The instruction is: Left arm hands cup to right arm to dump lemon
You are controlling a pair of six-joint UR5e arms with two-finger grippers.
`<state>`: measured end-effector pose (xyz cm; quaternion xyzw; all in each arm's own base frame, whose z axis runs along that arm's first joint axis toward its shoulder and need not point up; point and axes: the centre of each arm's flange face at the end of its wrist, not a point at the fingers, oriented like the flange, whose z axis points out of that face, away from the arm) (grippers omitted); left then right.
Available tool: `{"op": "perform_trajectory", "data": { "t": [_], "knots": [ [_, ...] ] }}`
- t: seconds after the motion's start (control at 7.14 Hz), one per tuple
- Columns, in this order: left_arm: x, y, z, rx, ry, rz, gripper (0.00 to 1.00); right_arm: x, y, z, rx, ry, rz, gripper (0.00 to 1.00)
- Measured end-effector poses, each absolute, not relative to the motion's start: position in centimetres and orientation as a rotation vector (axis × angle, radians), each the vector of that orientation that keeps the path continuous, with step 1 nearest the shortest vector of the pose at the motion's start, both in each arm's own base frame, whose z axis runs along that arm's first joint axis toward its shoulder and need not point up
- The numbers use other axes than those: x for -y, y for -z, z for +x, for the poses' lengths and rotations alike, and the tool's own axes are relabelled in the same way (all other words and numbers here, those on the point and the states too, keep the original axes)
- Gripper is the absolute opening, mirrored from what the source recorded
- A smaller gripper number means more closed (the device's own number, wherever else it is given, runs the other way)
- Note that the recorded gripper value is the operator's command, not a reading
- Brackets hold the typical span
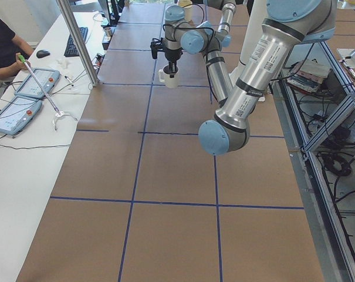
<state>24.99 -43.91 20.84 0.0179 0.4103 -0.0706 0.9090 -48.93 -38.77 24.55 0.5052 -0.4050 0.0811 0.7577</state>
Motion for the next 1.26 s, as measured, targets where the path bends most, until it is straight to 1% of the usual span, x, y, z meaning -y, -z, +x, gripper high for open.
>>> {"op": "perform_trajectory", "data": {
  "t": [0.28, 0.56, 0.7, 0.98, 1.26],
  "knots": [
    [45.8, -30.3, 19.1, -0.753, 0.043, 0.083, 0.00, 44.5, -30.1, -39.7, 0.914, -0.083, 0.921, 1.00],
    [46.0, -39.9, 17.3, -0.754, 0.016, 0.037, 0.00, 48.8, -34.5, -30.7, 0.927, -0.029, 0.743, 1.00],
    [45.4, -44.3, 16.5, -0.778, 0.022, 0.013, 0.00, 49.9, -35.9, -27.2, 0.935, -0.009, 0.683, 1.00],
    [45.5, -50.4, 13.7, -0.810, 0.096, -0.058, 0.00, 50.5, -37.8, -23.3, 0.959, 0.005, 0.607, 1.00],
    [46.2, -53.3, 12.6, -0.822, 0.243, -0.117, 0.00, 50.6, -38.3, -22.4, 0.968, 0.007, 0.585, 1.00]
  ]
}}
